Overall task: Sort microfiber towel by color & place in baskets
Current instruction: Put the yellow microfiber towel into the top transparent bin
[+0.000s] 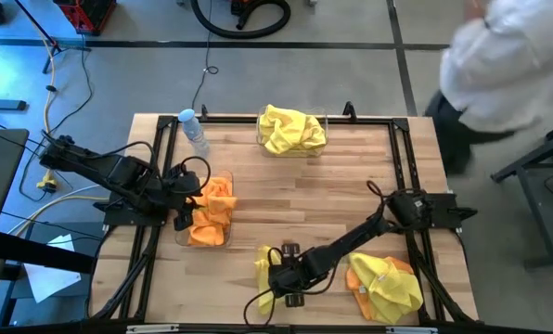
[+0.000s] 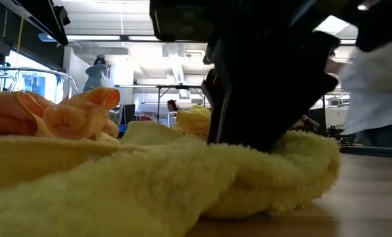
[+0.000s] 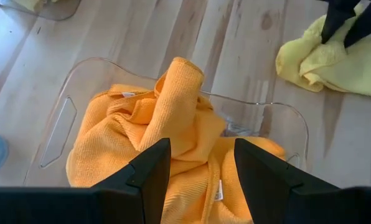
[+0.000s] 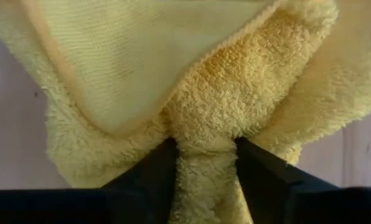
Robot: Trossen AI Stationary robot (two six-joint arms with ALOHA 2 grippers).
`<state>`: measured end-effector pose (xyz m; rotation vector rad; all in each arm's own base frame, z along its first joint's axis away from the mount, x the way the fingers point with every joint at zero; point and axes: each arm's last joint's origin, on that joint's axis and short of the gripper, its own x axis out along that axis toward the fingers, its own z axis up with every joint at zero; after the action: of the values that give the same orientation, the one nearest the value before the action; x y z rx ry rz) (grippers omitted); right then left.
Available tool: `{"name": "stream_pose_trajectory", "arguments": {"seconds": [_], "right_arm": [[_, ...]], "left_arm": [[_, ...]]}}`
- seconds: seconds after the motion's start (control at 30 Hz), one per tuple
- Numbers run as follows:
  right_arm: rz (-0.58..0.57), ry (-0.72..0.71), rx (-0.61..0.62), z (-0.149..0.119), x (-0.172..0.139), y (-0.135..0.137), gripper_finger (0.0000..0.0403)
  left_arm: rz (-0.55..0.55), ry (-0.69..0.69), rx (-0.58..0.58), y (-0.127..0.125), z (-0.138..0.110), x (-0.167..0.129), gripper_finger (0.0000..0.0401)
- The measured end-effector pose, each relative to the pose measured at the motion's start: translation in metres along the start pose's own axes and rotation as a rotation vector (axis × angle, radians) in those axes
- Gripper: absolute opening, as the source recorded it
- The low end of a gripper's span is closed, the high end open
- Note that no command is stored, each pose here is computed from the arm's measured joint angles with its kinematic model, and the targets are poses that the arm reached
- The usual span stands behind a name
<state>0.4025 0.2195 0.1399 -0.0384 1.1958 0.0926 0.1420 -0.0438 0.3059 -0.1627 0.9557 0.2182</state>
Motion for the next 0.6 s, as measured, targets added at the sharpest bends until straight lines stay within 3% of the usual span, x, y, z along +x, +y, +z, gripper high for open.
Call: {"name": "stream_pose_trajectory", "arguments": {"seconds": [0.2,0.4,0.5,0.6], "right_arm": [[-0.119,0.240,0.154,-0.020,-0.020,-0.019,0.0018],[-0.303,0.131,0.169,-0.017,-0.088,-0.039,0.0029],[-0.359,0.061,0.213,-0.024,-0.107,-0.065,0.0010],[-0.337,-0.056,0.298,-0.040,-0.125,-0.096,0.0008]], "left_arm": [[-0.002,-0.002,0.003,-0.001,0.000,0.000,0.0168],[0.043,-0.033,0.017,0.001,0.001,0.000,0.0168],[0.075,-0.052,0.018,0.003,0.003,0.000,0.0168],[0.097,-0.057,0.005,0.006,0.004,0.001,0.0168]]}}
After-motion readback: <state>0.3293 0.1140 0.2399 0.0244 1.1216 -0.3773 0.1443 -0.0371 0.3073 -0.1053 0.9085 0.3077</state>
